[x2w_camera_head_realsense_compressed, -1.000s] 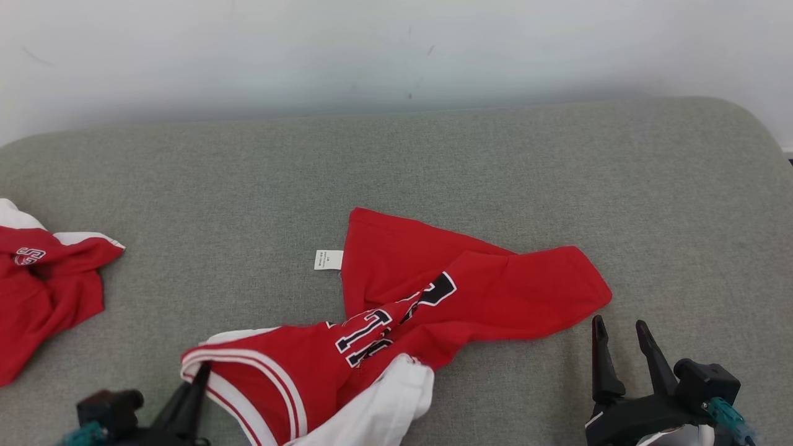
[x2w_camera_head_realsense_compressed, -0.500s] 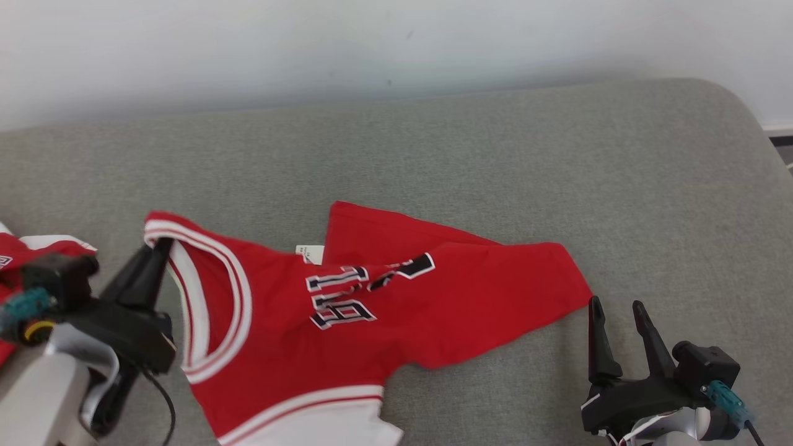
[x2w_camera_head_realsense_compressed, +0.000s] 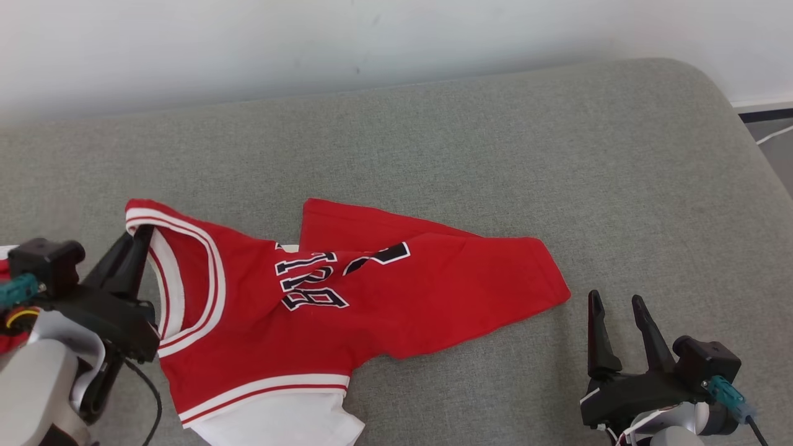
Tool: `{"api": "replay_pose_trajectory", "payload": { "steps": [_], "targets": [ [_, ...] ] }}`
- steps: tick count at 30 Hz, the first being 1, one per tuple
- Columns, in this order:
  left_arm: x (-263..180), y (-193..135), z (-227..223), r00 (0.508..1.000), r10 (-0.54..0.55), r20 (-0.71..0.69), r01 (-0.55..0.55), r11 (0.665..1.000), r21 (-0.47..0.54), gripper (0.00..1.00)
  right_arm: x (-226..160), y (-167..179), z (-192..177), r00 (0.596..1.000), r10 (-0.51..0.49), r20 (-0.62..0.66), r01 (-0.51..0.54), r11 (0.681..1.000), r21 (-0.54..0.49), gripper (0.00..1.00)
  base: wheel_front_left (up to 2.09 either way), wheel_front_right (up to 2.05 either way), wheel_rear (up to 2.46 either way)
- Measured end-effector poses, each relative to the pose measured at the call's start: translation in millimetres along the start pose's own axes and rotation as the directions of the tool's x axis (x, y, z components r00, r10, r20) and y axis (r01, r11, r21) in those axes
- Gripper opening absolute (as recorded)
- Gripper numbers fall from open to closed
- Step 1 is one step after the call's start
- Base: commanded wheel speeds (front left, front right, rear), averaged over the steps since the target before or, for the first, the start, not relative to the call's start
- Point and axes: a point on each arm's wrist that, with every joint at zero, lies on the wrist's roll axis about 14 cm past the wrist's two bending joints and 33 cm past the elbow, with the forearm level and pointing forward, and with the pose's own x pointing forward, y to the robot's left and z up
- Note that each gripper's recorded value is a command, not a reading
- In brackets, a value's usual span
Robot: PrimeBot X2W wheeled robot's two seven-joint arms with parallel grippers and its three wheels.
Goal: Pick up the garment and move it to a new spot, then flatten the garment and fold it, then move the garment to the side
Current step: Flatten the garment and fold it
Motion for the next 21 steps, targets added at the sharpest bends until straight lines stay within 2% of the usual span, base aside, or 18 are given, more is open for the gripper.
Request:
{"api": "replay_pose_trajectory", "payload": {
  "steps": [1, 2, 3, 13, 21],
  "targets": [
    [-2, 0, -3, 1.000, 0.003, -0.005, -0.003, 1.000, -0.004, 0.29, 0, 0, 0, 1.000, 0.001, 0.001, -0.001, 1.000, 0.001, 1.00, 0.00, 0.00, 0.00],
    [-3, 1, -6, 1.000, 0.005, -0.009, -0.005, 1.000, -0.006, 0.97, 0, 1, 1, 1.000, 0.001, 0.002, -0.001, 1.000, 0.001, 1.00, 0.00, 0.00, 0.00],
    [-5, 3, -8, 1.000, 0.011, -0.018, -0.012, 1.000, -0.005, 1.00, 1, 1, 1, 1.000, 0.001, 0.004, -0.001, 1.000, 0.002, 1.00, 0.00, 0.00, 0.00],
    [-47, 17, -28, 0.994, 0.089, -0.059, -0.091, 0.995, -0.028, 1.00, -3, 13, 2, 0.999, 0.033, 0.009, -0.033, 0.999, 0.012, 1.00, 0.00, 0.00, 0.00],
    [-84, 23, 5, 0.973, 0.215, 0.079, -0.211, 0.976, -0.058, 1.00, -7, 28, 5, 0.997, 0.077, 0.021, -0.077, 0.997, 0.010, 1.00, 0.00, 0.00, 0.00]
  ]
}}
